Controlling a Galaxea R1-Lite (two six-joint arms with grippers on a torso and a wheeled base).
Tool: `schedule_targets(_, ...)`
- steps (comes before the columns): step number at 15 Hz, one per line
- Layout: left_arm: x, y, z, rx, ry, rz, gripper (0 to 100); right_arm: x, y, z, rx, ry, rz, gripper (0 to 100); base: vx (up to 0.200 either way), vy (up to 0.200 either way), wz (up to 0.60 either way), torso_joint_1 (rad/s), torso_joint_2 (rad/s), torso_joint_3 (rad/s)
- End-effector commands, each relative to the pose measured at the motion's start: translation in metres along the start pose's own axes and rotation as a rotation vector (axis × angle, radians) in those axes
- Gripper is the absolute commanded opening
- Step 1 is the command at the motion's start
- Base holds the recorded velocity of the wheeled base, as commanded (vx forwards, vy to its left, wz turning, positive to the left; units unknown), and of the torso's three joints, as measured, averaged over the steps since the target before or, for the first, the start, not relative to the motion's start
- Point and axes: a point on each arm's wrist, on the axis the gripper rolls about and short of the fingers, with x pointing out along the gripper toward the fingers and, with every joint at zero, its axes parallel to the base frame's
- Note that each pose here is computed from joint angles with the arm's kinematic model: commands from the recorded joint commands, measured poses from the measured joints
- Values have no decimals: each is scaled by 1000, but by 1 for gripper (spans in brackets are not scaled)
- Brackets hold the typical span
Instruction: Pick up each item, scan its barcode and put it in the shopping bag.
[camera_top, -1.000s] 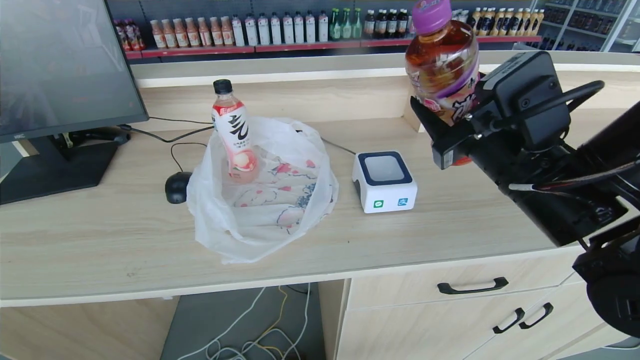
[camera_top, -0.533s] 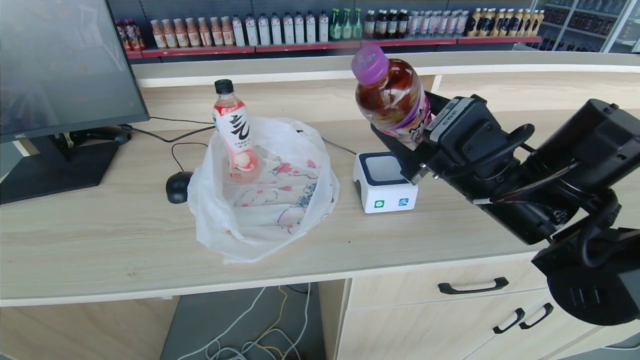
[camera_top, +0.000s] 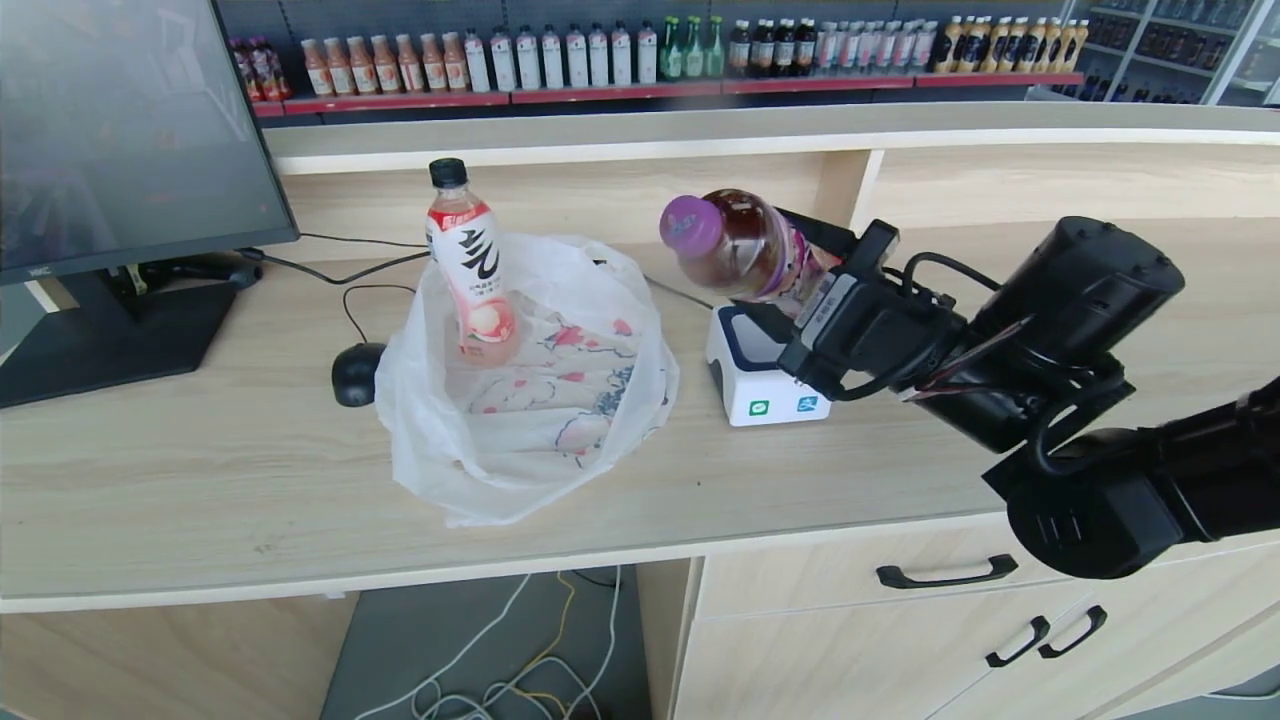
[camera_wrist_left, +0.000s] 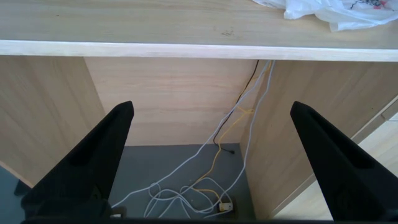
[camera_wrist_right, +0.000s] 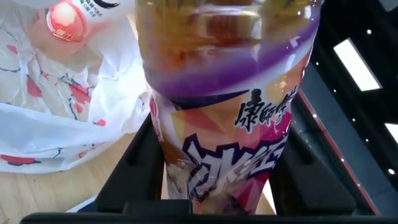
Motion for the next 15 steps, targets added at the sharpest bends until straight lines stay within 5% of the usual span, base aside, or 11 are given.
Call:
schedule_targets(1, 0, 0, 0, 0, 1, 0, 100, 4, 9, -22, -22, 5, 27, 0, 0, 0, 0, 0, 0, 0)
schedule_targets(15, 0, 0, 0, 0, -1, 0, 100, 2, 34, -25, -64, -34, 121, 0, 0, 0, 0, 0, 0, 0)
